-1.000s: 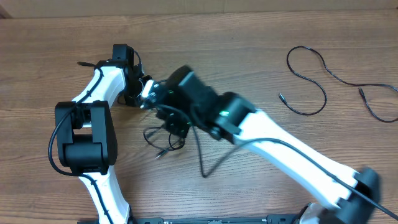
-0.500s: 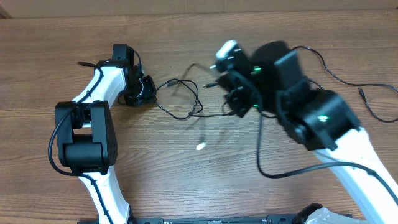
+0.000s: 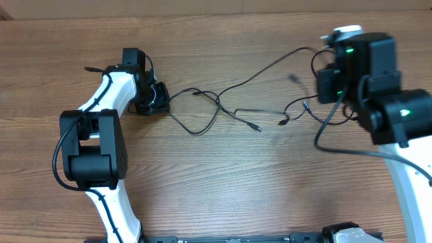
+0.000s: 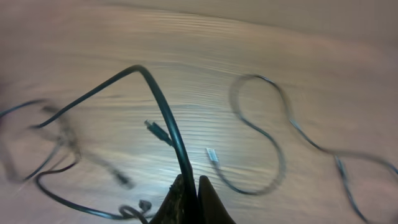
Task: Untangle cables
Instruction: 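Drag the grasped cable right with the right gripper, stretching it out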
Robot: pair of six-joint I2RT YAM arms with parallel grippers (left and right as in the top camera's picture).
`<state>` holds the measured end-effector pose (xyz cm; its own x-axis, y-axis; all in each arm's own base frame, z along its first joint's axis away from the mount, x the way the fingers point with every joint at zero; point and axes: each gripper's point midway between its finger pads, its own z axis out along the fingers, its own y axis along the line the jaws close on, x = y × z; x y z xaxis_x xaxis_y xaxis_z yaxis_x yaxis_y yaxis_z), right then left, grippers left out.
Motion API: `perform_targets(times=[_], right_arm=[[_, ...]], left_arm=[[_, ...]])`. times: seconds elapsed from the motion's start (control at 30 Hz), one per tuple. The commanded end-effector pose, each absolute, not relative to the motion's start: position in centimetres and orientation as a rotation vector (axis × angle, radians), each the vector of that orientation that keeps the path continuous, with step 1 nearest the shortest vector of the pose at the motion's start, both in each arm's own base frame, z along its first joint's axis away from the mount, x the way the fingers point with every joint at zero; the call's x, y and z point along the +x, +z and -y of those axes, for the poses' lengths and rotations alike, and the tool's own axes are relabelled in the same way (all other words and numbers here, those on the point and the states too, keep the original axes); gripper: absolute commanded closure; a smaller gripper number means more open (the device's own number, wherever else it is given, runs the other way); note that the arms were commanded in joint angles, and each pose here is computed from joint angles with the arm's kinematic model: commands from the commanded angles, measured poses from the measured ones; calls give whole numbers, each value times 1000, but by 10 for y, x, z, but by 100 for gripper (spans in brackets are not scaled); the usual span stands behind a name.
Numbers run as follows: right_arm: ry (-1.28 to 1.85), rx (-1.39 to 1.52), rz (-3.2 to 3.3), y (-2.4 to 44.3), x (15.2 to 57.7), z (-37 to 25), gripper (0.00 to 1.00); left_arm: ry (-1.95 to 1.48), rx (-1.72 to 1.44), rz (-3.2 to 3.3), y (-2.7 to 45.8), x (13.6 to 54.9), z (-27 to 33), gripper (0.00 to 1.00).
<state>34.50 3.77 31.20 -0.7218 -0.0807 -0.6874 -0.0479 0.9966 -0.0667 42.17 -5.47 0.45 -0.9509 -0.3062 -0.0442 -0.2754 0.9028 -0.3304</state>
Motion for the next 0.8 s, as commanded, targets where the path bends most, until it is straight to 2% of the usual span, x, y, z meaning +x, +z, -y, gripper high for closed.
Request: perform_targets(times=[0.0,0.27,0.77], right_arm=[[-101,183,-2346,321,344,2,96],[-180,377,-2430,285,346,53,96],[-220,1057,-2508,192,354,148,96]], left_arm=[[-486,-455,-2980,3,419,56,82],[-486,-455,-2980,2,419,56,82],[-486,-455,-2980,3,419,56,82]])
